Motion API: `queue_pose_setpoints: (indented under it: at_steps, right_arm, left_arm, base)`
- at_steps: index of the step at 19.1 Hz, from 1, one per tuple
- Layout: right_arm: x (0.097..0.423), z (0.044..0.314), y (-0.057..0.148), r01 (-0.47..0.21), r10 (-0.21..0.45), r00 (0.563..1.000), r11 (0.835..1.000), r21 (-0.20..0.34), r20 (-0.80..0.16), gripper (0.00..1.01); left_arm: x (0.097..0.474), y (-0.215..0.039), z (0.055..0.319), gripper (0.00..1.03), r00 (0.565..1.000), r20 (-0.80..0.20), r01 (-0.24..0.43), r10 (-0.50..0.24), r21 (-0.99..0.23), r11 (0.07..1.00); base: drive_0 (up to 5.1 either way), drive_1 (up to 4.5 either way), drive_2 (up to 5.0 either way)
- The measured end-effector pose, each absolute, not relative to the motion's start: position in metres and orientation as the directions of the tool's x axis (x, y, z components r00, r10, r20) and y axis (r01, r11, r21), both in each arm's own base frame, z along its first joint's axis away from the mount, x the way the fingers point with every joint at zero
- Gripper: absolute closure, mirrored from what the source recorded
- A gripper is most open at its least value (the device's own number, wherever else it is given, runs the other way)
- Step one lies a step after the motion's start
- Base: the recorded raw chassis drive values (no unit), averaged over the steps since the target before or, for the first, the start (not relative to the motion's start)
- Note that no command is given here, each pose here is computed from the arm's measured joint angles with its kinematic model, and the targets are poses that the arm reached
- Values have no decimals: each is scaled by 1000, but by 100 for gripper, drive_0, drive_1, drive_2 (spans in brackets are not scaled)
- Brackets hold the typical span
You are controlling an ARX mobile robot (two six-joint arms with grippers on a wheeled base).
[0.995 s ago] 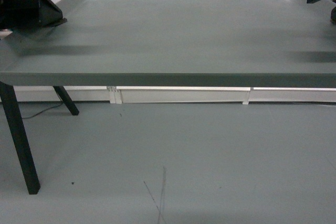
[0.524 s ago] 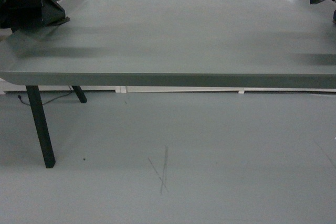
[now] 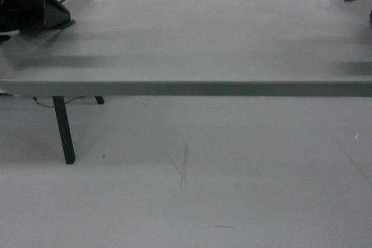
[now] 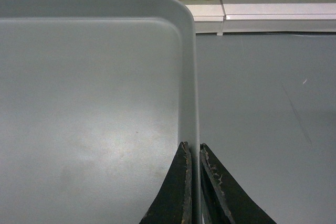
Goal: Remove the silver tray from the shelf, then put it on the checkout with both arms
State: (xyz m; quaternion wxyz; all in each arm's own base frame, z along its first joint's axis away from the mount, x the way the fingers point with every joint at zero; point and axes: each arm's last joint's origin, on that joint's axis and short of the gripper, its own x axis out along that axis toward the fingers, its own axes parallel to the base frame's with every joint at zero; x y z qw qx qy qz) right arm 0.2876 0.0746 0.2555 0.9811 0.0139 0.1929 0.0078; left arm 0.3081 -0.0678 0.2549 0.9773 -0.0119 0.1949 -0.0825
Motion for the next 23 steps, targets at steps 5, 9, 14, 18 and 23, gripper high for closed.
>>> queue_pose_setpoints:
  at_steps: [5, 9, 14, 18, 23]
  right_arm:
    - [288, 255, 75, -12, 22, 923, 999, 30, -384, 99]
    - [288, 255, 74, -8, 18, 923, 1000, 28, -386, 99]
    - [288, 254, 74, -11, 22, 922, 1000, 29, -386, 99]
    - [288, 255, 75, -11, 22, 923, 999, 30, -383, 99]
    - [288, 254, 75, -12, 22, 922, 1000, 29, -386, 99]
  left_arm:
    - [308, -68, 255, 99, 909, -383, 156, -165, -55, 986]
    - [308, -69, 255, 99, 908, -384, 158, -167, -55, 986]
    - [308, -68, 254, 99, 907, -386, 157, -165, -55, 986]
    - [308, -68, 255, 99, 909, -383, 157, -166, -55, 986]
    - [308, -68, 254, 99, 907, -386, 157, -165, -55, 986]
  base:
    - [0, 0, 0]
    - [-482, 264, 264]
    - [-506, 240, 240]
    - [-502, 244, 244]
    - [-501, 245, 245]
